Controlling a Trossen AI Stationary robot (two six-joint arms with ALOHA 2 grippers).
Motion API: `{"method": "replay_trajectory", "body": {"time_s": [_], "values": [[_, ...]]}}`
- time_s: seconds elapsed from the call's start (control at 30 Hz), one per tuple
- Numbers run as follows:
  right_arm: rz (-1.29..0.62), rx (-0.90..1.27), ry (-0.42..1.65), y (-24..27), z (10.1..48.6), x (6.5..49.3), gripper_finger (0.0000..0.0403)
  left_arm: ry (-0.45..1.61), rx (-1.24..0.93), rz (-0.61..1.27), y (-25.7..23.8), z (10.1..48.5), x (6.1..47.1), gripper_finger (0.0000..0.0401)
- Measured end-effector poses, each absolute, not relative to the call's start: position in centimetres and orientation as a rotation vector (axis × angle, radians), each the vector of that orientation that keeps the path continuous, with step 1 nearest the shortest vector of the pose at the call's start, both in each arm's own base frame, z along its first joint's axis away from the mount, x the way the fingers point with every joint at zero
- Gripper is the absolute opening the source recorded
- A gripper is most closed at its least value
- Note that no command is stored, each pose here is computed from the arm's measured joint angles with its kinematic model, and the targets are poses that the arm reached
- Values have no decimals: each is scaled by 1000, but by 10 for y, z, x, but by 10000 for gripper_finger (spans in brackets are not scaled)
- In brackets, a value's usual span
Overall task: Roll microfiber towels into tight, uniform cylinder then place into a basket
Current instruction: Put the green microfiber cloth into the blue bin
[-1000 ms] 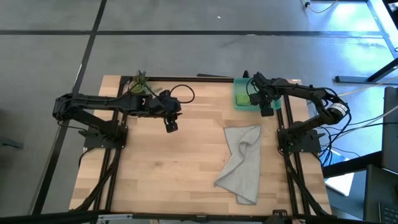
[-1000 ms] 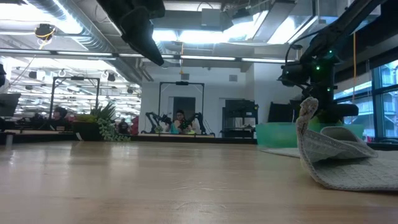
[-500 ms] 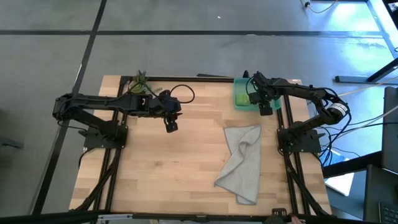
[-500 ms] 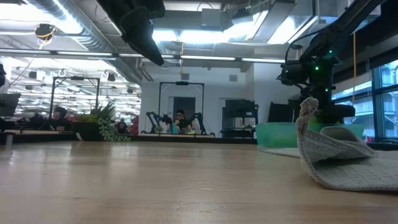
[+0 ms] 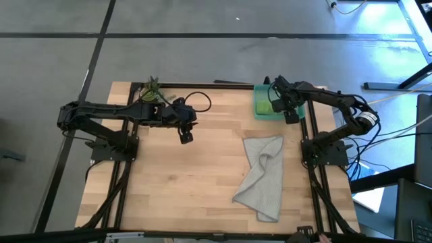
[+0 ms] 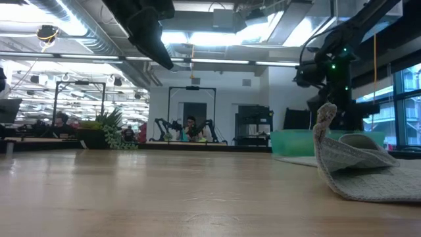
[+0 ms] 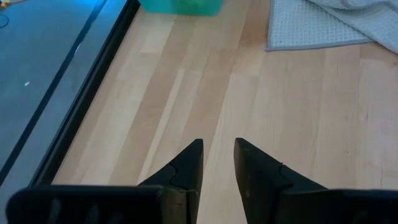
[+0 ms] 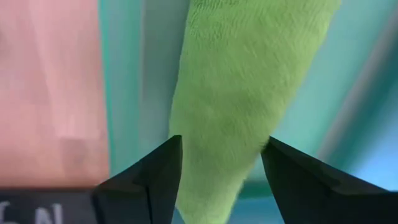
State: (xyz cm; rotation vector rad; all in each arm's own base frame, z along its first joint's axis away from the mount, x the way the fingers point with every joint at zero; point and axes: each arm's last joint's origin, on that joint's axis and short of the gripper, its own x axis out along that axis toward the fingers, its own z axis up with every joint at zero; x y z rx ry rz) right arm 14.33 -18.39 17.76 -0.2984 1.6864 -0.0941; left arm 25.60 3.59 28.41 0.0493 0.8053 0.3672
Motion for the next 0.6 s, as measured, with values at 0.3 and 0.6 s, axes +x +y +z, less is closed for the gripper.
{"method": "replay_trajectory", "body": {"time_s": [0.3, 0.6], "values": [[-194, -267, 1647, -198, 203, 147, 218, 805, 49, 368, 36, 284, 256, 86], [-475, -182, 1419, -222, 208, 153, 218, 804, 46, 369, 36, 284, 256, 86]]}}
